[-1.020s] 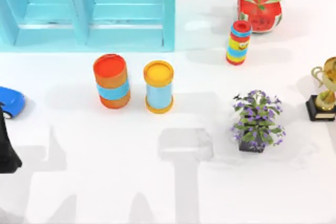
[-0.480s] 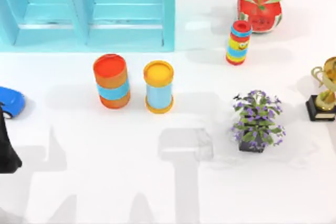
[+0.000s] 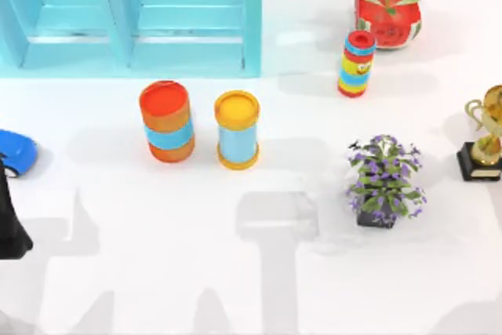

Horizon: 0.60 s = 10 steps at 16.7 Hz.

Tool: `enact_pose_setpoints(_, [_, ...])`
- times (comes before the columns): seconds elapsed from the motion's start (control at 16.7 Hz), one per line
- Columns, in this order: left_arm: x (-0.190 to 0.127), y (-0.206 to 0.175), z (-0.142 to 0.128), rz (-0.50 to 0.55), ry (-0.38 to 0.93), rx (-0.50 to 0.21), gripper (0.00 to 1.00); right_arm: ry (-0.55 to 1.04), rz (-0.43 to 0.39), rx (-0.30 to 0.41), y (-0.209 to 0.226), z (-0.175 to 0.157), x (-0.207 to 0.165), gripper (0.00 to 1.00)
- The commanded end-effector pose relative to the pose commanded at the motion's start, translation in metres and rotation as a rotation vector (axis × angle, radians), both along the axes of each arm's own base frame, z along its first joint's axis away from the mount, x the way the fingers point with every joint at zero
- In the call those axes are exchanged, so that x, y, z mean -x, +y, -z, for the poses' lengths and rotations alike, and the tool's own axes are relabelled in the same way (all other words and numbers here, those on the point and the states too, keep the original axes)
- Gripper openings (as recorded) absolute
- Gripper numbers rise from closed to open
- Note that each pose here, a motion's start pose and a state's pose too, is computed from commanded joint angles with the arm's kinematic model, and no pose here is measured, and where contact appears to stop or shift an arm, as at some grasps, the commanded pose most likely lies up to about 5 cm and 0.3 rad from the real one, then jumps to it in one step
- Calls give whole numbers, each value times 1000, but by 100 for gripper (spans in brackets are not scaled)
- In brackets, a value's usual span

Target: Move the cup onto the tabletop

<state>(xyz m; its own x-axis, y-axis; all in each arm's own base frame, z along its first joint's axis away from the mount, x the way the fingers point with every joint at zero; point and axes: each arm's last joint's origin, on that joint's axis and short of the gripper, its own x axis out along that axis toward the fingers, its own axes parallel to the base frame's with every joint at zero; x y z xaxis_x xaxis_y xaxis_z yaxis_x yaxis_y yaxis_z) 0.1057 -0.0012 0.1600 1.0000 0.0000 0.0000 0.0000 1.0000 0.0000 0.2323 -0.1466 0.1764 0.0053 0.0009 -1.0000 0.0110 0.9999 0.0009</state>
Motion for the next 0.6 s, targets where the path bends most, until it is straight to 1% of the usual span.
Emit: enact_pose_setpoints(0.6, [0,0,0,0,0,0,100,6,0,-3,54,-52,2,0])
